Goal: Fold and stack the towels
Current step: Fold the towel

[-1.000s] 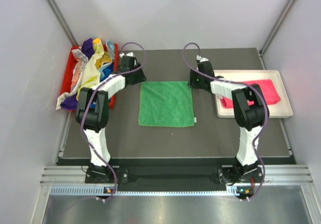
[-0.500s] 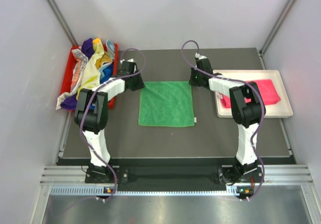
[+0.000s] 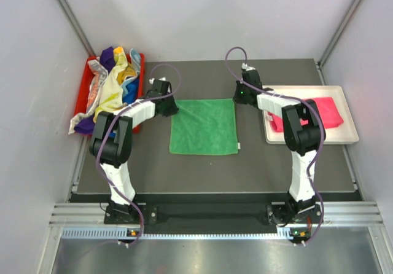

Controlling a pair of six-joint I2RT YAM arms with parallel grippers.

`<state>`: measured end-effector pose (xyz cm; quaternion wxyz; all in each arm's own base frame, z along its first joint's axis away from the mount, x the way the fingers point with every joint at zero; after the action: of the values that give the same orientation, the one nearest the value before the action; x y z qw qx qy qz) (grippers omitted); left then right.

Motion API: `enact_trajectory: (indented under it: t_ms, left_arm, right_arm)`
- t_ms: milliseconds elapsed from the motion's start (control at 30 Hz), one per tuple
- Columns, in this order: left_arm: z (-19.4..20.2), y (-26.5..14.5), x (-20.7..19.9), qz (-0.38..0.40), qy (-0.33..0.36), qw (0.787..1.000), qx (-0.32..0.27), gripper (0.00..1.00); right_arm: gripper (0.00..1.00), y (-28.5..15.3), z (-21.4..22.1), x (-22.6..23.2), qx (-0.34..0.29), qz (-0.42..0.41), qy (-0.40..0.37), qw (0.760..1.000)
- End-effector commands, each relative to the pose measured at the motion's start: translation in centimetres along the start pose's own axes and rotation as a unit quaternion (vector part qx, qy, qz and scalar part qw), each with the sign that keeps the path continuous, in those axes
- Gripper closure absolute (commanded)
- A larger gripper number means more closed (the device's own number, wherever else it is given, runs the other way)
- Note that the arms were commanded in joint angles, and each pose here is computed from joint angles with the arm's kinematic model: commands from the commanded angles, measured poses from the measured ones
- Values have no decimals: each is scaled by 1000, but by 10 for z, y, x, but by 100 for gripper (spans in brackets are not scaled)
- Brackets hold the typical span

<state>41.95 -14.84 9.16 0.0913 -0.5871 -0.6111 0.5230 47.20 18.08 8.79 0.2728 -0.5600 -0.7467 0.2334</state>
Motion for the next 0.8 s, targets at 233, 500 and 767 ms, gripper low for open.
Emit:
enact_trajectory:
  t_ms: [233, 500, 767]
  left_arm:
    - [13, 7, 32, -90, -23, 996, -5, 100]
    - [19, 6, 43, -115, -24, 993, -2, 100]
    - [22, 0, 46, -119, -22, 993, 0, 100]
  right_arm:
    - [96, 4, -16, -17, -25, 10, 30, 999]
    - [98, 7, -12, -25, -21, 16, 38, 999]
    - [96, 9, -9, -31, -17, 21, 46, 999]
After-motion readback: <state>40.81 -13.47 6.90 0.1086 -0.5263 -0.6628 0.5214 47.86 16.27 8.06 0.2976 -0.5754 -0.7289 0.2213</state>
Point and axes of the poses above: each gripper's point midway between its finger pads, its own y axis out along the fingers, its own x axis along the line the jaws close on, z = x × y, the point moved 5 cm from there along -y, back along the fingers, and after that the axes turned 12 degrees about -y, right-handed, at the moved point
